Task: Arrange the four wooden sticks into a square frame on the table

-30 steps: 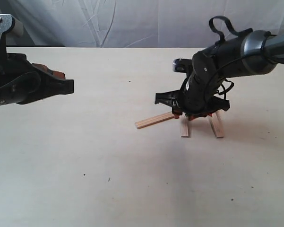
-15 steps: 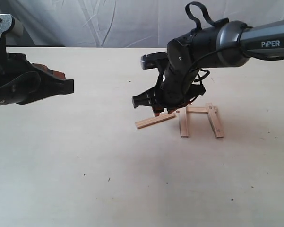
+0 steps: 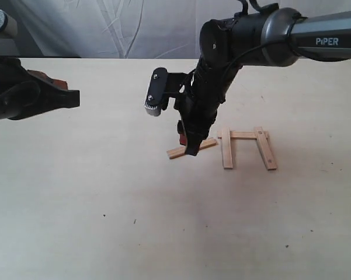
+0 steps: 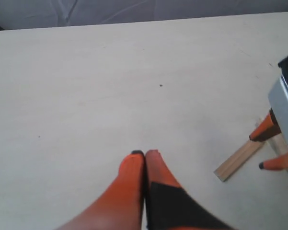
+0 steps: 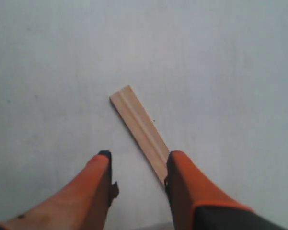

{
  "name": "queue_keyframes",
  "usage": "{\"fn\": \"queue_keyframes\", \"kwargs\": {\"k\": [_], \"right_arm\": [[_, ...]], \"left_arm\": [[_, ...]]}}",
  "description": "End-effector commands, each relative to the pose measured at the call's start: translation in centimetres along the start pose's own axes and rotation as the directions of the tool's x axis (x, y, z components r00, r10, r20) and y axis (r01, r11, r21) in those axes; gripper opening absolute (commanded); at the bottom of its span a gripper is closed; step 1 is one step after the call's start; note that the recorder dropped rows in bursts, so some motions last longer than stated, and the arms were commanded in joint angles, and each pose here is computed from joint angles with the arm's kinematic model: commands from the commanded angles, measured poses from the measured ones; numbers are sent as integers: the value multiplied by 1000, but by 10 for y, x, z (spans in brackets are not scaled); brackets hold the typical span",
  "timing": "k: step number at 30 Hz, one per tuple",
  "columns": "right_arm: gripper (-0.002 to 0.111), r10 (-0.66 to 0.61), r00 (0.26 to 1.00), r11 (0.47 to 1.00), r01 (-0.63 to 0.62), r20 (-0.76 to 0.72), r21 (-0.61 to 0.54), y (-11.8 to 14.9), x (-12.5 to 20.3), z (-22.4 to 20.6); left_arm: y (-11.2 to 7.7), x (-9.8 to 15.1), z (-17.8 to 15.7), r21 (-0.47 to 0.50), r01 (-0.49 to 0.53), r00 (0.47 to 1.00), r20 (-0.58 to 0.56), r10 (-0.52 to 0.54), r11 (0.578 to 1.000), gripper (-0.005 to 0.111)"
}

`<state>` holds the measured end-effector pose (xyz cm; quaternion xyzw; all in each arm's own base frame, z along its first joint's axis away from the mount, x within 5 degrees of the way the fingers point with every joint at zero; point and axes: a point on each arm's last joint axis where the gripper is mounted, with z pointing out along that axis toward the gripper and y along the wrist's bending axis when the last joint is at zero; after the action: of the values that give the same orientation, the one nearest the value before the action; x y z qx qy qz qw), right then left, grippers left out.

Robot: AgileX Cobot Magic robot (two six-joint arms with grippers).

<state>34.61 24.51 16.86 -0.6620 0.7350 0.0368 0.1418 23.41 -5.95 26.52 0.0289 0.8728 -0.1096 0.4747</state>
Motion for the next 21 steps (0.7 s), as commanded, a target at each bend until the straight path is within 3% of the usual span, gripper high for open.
{"fn": "queue_keyframes", "kwargs": {"k": [1, 9, 14, 21], "right_arm": [[38, -125, 992, 992, 124, -17, -25, -1, 4, 16], [39, -135, 990, 990, 132, -46, -51, -2, 9, 41], [55, -190, 978, 982, 189, -91, -21, -6, 13, 42], [54, -189, 979, 982, 190, -82, 10, -11, 14, 47]], "left_arm": [[9, -4, 0, -27, 75, 997, 15, -75, 997, 0], [9, -5, 0, -23, 105, 994, 23, -105, 994, 0], [9, -5, 0, -21, 117, 993, 23, -117, 993, 0], [9, -5, 0, -21, 117, 993, 26, -117, 993, 0]]}}
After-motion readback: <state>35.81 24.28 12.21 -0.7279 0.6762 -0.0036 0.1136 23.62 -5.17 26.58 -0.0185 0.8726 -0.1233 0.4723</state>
